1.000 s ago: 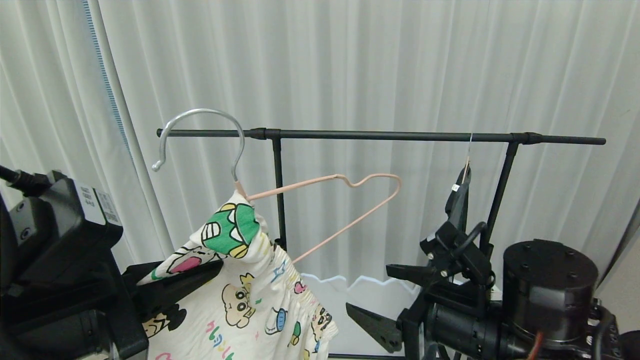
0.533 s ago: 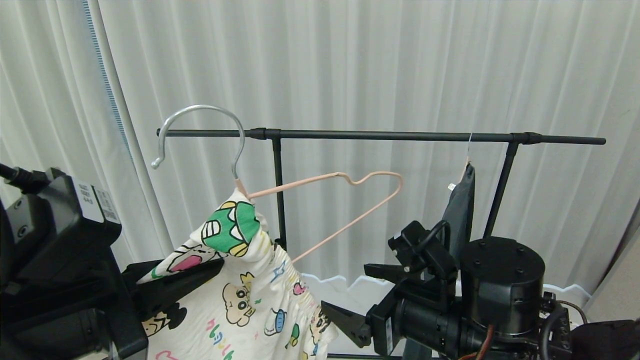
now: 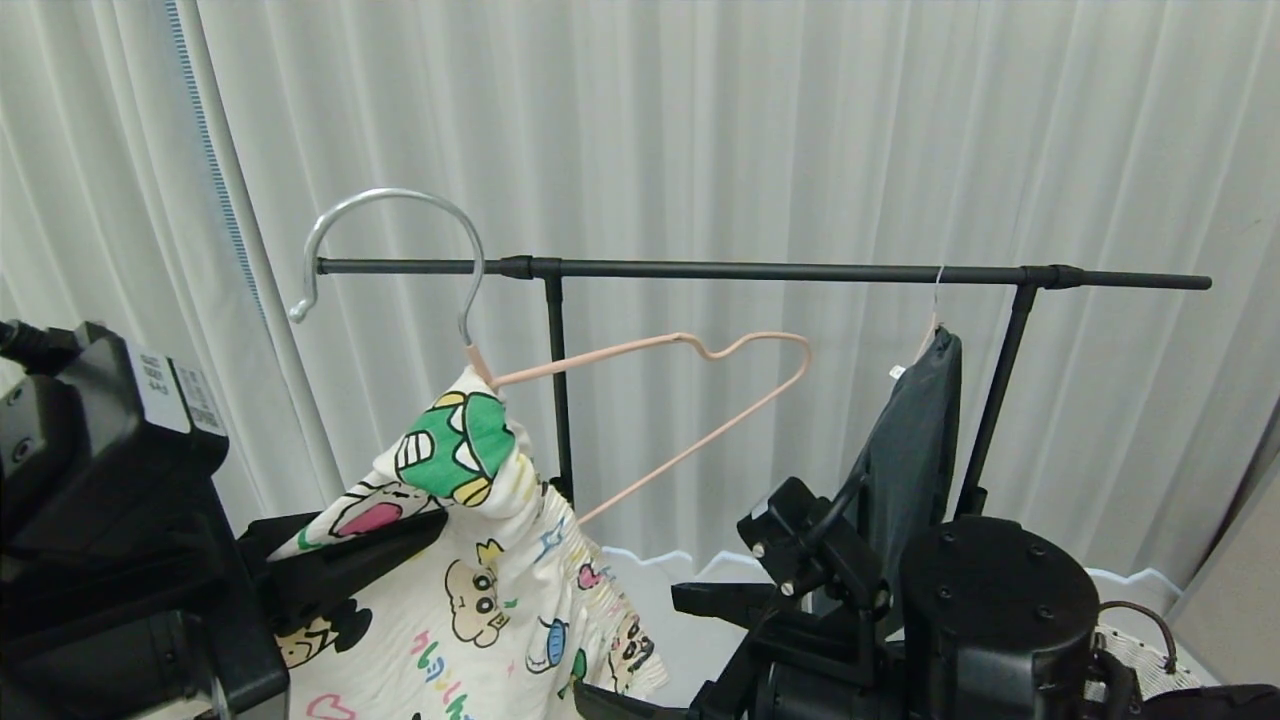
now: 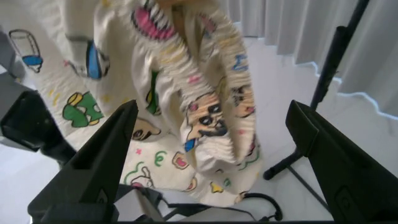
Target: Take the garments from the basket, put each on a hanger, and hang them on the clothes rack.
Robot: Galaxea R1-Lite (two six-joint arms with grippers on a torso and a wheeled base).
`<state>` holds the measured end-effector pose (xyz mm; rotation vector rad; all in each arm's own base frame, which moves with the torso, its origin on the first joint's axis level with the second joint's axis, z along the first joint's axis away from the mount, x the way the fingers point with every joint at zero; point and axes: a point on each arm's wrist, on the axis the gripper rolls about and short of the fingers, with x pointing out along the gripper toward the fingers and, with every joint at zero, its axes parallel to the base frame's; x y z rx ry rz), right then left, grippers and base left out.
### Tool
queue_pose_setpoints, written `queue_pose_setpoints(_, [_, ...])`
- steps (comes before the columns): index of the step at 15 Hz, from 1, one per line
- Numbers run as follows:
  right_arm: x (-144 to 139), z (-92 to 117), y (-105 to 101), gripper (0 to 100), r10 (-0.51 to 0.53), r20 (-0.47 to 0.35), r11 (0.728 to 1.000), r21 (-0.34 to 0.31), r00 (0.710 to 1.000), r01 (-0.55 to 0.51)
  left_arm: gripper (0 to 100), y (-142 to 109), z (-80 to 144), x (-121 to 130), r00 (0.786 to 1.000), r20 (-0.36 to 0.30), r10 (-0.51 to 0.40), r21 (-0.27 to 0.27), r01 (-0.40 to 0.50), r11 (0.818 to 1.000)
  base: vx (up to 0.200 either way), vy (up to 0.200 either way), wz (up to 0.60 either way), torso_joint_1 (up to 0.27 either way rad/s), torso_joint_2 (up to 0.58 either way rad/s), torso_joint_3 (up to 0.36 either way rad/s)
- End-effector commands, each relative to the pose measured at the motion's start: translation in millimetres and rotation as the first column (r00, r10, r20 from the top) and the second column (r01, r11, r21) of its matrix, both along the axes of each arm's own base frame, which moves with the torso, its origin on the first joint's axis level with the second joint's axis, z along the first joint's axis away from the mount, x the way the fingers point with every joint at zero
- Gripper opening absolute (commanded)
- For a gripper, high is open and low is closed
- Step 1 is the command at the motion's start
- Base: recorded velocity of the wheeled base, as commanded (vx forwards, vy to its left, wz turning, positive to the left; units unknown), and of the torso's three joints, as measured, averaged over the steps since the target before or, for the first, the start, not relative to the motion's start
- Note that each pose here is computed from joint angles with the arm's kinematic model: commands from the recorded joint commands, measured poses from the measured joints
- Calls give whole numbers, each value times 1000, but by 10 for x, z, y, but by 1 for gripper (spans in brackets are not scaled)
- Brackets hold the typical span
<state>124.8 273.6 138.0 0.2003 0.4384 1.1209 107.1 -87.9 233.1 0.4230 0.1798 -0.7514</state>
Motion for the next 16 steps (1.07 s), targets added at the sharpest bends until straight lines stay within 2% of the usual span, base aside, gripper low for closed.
queue_pose_setpoints(1, [-1, -7, -4, 100, -18, -31, 1000, 9, 999, 19, 0, 3, 30, -7, 1000, 10, -1, -8, 1, 1000, 0, 0, 0, 0, 0, 0])
queue_pose_setpoints(3, [134, -50, -131, 100, -116, -50, 993, -5, 992, 116, 0, 20, 27, -28, 1000, 13, -1, -11, 1, 1000, 0, 0, 0, 0, 0, 0])
queue_pose_setpoints(6, [264, 93, -228, 100, -187, -58, 980, 56, 981, 190, 0, 15, 23, -22, 1000, 11, -1, -9, 1, 1000, 0, 0, 0, 0, 0, 0])
queue_pose_setpoints(9, [267, 96, -222, 100, -186, -61, 980, 58, 981, 190, 0, 23, 25, -31, 1000, 13, -1, -11, 1, 1000, 0, 0, 0, 0, 0, 0])
queue_pose_setpoints(13, [206, -36, -118, 100, -151, -75, 988, 13, 986, 152, 0, 10, 52, -83, 999, 27, -35, -20, 35, 999, 0, 0, 0, 0, 0, 0])
queue_pose_setpoints(16, [41, -80, -69, 100, -99, -152, 995, -29, 983, 96, 0, 5, 57, -113, 998, 32, -51, -24, 52, 998, 0, 0, 0, 0, 0, 0])
